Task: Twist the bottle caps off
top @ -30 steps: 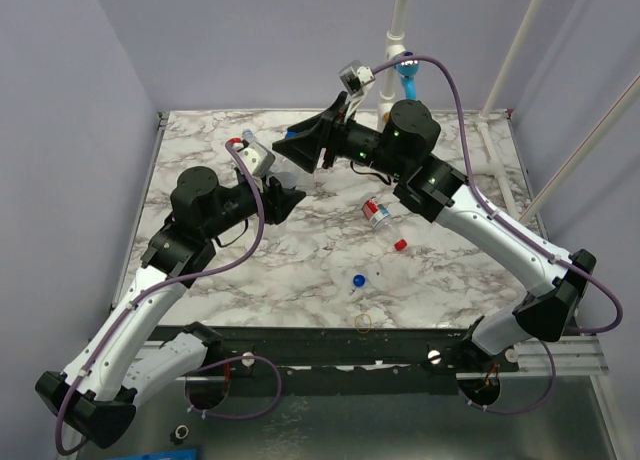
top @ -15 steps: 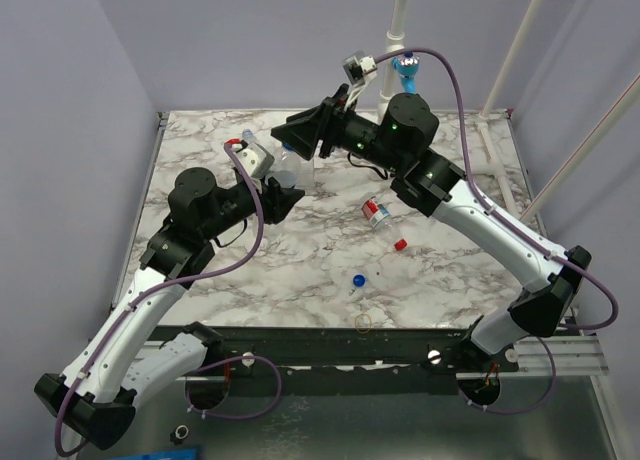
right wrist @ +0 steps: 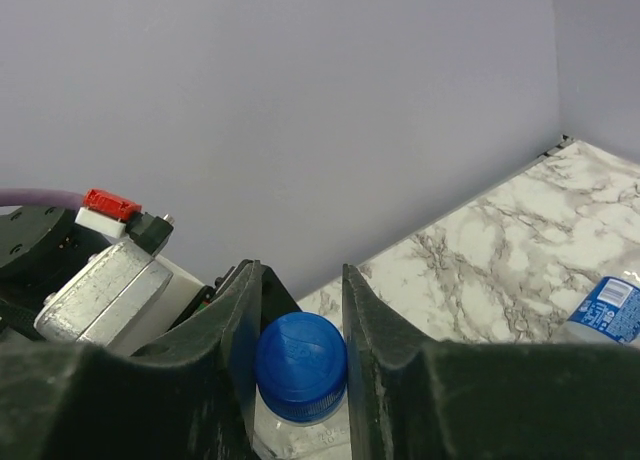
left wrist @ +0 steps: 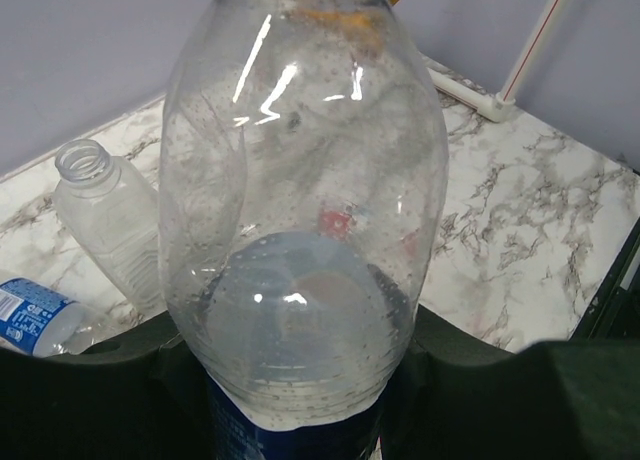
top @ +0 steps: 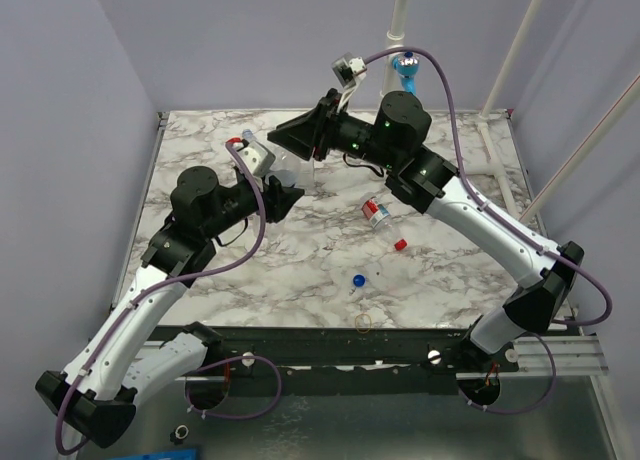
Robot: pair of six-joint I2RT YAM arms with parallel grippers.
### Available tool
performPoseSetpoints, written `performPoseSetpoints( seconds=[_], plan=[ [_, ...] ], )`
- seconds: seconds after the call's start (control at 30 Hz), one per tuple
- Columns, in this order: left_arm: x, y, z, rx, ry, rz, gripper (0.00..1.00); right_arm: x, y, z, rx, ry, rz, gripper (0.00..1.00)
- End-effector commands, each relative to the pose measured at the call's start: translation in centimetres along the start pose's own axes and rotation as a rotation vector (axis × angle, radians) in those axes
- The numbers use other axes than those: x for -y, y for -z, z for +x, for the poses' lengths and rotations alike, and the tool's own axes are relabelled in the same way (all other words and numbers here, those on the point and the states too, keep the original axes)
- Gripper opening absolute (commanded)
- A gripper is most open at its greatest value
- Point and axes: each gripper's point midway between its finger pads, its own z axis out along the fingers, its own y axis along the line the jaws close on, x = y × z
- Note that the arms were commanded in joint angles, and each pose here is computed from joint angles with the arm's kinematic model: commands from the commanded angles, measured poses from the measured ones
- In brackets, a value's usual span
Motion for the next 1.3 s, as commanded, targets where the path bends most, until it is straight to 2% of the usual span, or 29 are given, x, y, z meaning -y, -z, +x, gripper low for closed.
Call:
performPoseSetpoints(
  seconds=[0.0, 0.13, 0.37, 0.43, 0.57, 0.67, 0.7, 0.73, 0.77, 0.87, 0.9, 0.93, 1.07, 1.27],
  plan=[
    [0.3, 0.0, -2.2, 0.059, 0.013, 0.007, 0.08, -1.3, 0.3, 0.6, -0.028, 0.007, -0.058, 0.01],
    [1.6, 0.3, -3.1, 0.076, 0.053, 0.063, 0.08, -3.0, 1.0, 0.3, -0.034, 0.071, -0.144, 0.00],
    [5.9, 1.9, -5.0, 0.083, 0.100, 0.284, 0.08, -8.8, 4.8, 1.7, -0.076, 0.199, -0.531, 0.00],
    [7.2, 2.4, -5.1, 0.072, 0.113, 0.356, 0.08, -9.6, 5.5, 2.1, -0.091, 0.208, -0.597, 0.00],
    [7.9, 2.8, -5.0, 0.061, 0.117, 0.393, 0.07, -9.6, 5.7, 2.4, -0.111, 0.207, -0.630, 0.00],
    [7.5, 2.8, -4.9, 0.064, 0.088, 0.377, 0.07, -8.6, 5.0, 2.2, -0.104, 0.204, -0.575, 0.01],
    [7.3, 2.8, -4.8, 0.064, 0.080, 0.362, 0.07, -7.9, 4.4, 2.0, -0.101, 0.198, -0.521, 0.05],
    [6.9, 2.7, -4.7, 0.069, 0.064, 0.341, 0.07, -6.6, 3.5, 1.4, -0.080, 0.191, -0.428, 0.16],
    [6.5, 2.5, -4.5, 0.069, 0.048, 0.321, 0.07, -5.0, 2.7, 0.9, -0.069, 0.182, -0.327, 0.36],
    [4.6, 2.0, -3.7, 0.074, -0.044, 0.227, 0.07, 0.5, 1.1, -0.1, -0.045, 0.144, -0.007, 0.80],
    [3.8, 1.8, -3.3, 0.072, -0.082, 0.191, 0.07, 1.6, 0.8, -0.1, -0.047, 0.142, 0.052, 0.93],
    [2.9, 1.5, -2.8, 0.066, -0.118, 0.151, 0.08, 2.5, 0.6, -0.2, -0.049, 0.137, 0.095, 1.00],
    [-0.8, 0.5, -1.8, 0.029, -0.193, -0.019, 0.08, 3.0, 0.2, -0.4, -0.043, 0.111, 0.125, 1.00],
    [-4.5, -0.4, -0.7, -0.023, -0.203, -0.192, 0.06, 3.2, -0.4, -0.7, -0.037, 0.077, 0.138, 1.00]
  ],
)
